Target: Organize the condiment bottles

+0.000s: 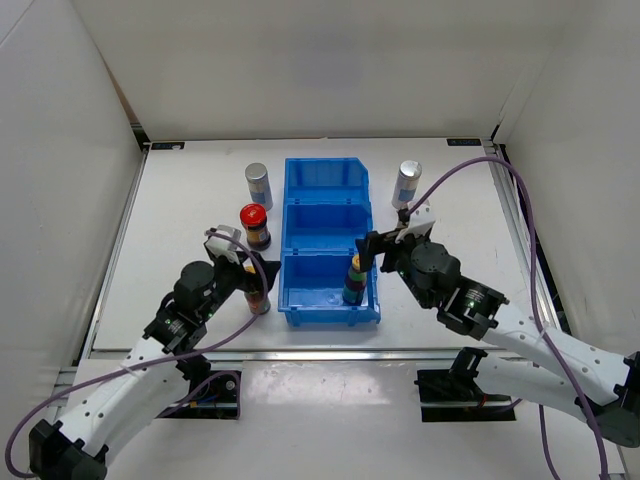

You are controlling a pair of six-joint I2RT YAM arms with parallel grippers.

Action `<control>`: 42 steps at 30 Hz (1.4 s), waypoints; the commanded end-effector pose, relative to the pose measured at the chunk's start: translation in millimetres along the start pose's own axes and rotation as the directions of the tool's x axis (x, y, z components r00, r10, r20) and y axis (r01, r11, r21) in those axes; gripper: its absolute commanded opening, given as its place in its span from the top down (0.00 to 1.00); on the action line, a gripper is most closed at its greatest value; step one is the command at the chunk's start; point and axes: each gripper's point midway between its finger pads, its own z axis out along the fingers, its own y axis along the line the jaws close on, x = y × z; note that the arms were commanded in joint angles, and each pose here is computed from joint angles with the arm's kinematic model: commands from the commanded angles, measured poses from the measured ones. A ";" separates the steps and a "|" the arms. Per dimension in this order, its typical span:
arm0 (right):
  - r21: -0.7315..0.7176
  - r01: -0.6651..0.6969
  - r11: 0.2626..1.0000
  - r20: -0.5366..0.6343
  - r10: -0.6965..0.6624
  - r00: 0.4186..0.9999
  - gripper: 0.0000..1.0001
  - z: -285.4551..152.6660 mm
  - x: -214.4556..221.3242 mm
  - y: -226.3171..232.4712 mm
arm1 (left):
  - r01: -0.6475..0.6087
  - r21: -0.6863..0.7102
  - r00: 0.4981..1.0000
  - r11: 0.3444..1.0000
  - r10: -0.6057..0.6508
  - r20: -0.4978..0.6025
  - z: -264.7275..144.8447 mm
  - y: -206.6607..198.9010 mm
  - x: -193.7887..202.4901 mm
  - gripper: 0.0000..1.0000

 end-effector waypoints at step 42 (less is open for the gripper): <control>0.196 -0.072 0.978 0.003 0.073 0.997 0.00 -8.8 6.1 -42.0 | -0.111 0.047 0.963 0.993 0.095 0.252 18.5 -51.3 -138.0 0.89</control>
